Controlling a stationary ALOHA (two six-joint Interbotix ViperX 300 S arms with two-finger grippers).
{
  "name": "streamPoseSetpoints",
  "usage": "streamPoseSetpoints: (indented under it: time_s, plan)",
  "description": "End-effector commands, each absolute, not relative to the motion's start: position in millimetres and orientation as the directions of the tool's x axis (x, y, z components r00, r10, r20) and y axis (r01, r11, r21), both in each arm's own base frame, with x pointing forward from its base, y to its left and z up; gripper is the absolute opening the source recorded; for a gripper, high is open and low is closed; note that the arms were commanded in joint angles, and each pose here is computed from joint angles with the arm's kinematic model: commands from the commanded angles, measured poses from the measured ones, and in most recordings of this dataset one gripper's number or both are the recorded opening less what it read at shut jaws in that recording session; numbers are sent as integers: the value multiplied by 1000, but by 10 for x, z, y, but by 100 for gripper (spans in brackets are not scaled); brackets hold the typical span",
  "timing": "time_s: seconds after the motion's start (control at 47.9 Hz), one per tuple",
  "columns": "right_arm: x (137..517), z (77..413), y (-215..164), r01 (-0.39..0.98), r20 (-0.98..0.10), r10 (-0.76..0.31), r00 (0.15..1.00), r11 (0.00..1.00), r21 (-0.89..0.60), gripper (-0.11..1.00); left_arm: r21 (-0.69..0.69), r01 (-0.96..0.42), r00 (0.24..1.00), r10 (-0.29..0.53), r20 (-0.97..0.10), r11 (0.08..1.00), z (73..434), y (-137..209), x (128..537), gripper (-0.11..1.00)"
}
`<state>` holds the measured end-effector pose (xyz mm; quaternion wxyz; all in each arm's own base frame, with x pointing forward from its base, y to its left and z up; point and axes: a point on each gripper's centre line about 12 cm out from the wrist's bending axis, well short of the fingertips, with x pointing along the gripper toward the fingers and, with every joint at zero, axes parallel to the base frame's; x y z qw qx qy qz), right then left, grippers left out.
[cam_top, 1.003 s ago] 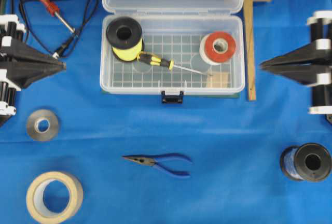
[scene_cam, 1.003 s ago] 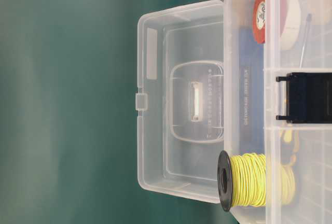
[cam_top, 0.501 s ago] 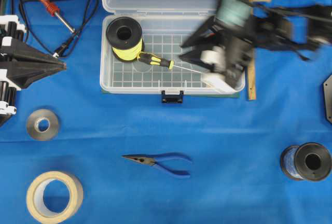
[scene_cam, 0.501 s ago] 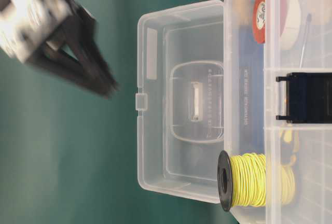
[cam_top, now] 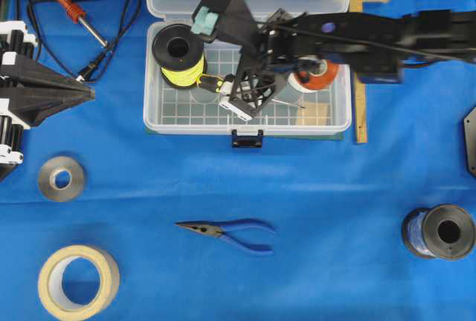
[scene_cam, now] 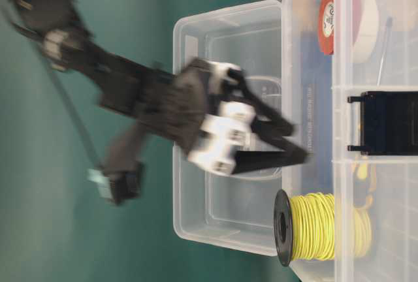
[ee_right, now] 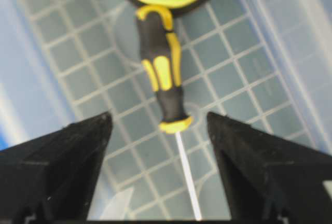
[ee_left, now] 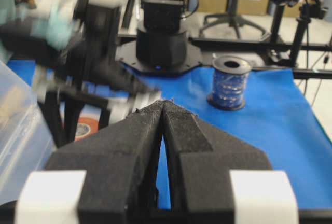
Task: Pick the screwdriver from the toolbox among several items.
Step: 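Move the right gripper over the yellow-black screwdriver in the toolbox, then lower the right gripper and close it on the screwdriver handle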
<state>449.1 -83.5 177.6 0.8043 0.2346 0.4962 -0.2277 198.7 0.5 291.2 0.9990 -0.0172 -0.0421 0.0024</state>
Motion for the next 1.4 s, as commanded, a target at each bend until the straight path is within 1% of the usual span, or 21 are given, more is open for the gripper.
streamPoseSetpoints:
  time_s: [0.0, 0.167, 0.376, 0.439, 0.48, 0.522, 0.627, 0.647, 0.731, 0.815, 0.919, 1.044, 1.17, 1.295, 1.378]
  plan:
    - [4609, 1761, -837, 596, -890, -129, 438, 783, 180, 74, -35, -3, 995, 7, 102, 999, 2976, 5, 2008, 0]
    - [4741, 1487, -858, 599, -892, -122, 436, 778, 187, 74, -36, -5, 995, 9, 102, 999, 2976, 9, 2008, 0]
    - [4823, 1257, -877, 605, -901, -118, 417, 776, 179, 74, -39, -5, 995, 9, 99, 999, 2964, 9, 2006, 0]
    - [4831, 1229, -879, 606, -903, -118, 413, 776, 176, 71, -39, -5, 995, 9, 98, 999, 2957, 9, 2005, 0]
    - [4833, 1233, -879, 606, -903, -118, 413, 775, 176, 66, -39, -5, 995, 9, 98, 999, 2957, 9, 2005, 0]
    - [4833, 1233, -879, 606, -903, -118, 413, 775, 176, 59, -41, -6, 995, 9, 96, 999, 2951, 10, 2004, 0]
    - [4834, 1233, -871, 606, -903, -116, 413, 776, 178, 31, -45, -5, 995, 9, 95, 999, 2945, 10, 2004, 0]
    - [4833, 1233, -878, 607, -903, -117, 413, 775, 178, 29, -45, -7, 995, 11, 95, 999, 2945, 13, 2003, 0]
    - [4829, 1253, -874, 608, -903, -114, 414, 774, 180, 28, -47, -7, 996, 11, 93, 999, 2938, 13, 2003, 0]
    - [4817, 1338, -872, 608, -900, -115, 420, 772, 185, 28, -47, -8, 996, 12, 92, 999, 2937, 16, 2003, 0]
    - [4766, 1590, -866, 608, -893, -120, 434, 771, 191, 28, -47, -14, 996, 19, 92, 999, 2937, 28, 2003, 0]
    - [4655, 1979, -853, 606, -880, -128, 457, 769, 203, 28, -47, -25, 995, 29, 92, 999, 2937, 50, 2002, 0]
    - [4491, 2444, -802, 615, -861, -140, 489, 756, 226, 28, -47, -33, 995, 37, 90, 998, 2935, 65, 2002, 0]
    - [4337, 2793, -649, 602, -846, -140, 514, 762, 240, 28, -47, -33, 996, 37, 87, 998, 2931, 65, 2002, 0]
    - [4293, 2930, -454, 572, -837, -118, 535, 779, 257, 28, -47, -33, 996, 37, 87, 998, 2931, 65, 2002, 0]
